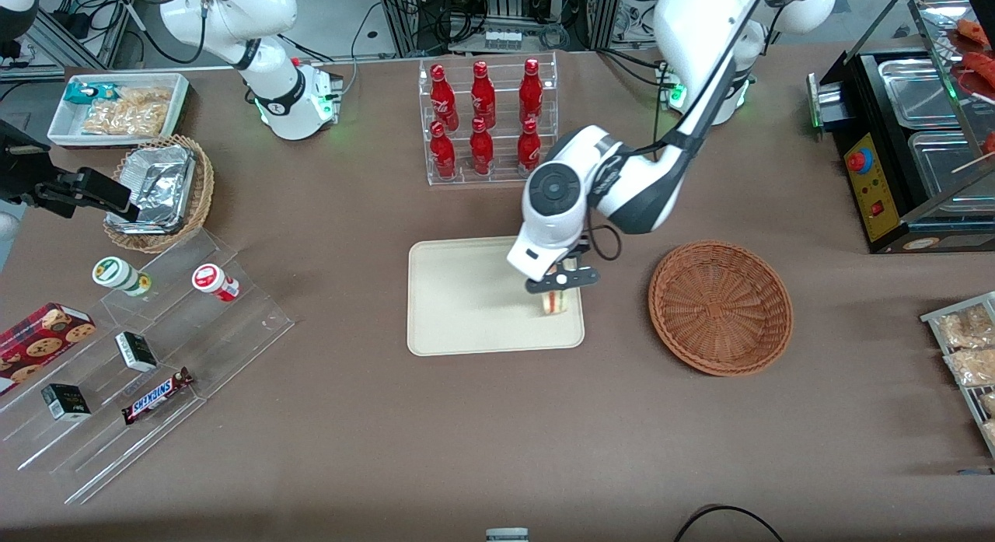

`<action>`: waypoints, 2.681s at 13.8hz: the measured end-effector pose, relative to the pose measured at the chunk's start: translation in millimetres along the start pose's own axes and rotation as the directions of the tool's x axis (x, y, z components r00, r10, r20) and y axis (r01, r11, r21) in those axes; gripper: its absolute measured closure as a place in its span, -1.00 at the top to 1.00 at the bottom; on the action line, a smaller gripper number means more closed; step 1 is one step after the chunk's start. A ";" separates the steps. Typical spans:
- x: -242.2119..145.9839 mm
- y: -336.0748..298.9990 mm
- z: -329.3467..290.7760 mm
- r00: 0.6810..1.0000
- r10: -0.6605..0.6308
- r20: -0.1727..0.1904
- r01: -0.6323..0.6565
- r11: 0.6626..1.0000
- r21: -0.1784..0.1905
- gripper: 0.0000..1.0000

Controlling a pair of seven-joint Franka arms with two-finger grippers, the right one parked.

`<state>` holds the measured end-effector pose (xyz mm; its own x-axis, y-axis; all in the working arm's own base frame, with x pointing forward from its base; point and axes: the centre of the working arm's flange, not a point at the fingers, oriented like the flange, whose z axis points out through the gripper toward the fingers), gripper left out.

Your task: Place sandwich from basket to tray

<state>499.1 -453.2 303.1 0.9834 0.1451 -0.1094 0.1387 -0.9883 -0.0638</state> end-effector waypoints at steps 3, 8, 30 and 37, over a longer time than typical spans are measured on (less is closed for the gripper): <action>-8.3 34.6 10.6 1.000 -0.012 0.005 0.012 1.000 -0.020 -0.71; -17.4 74.6 33.3 1.000 0.002 0.023 0.000 0.998 -0.070 -0.71; -12.2 93.1 26.6 0.997 -0.057 -0.057 0.050 0.992 -0.112 0.26; -7.5 42.3 -96.9 0.991 -0.091 -0.094 0.088 0.995 -0.038 1.00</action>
<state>509.0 -500.8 397.4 0.9733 0.2293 -0.0098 0.2288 -0.9728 -0.0357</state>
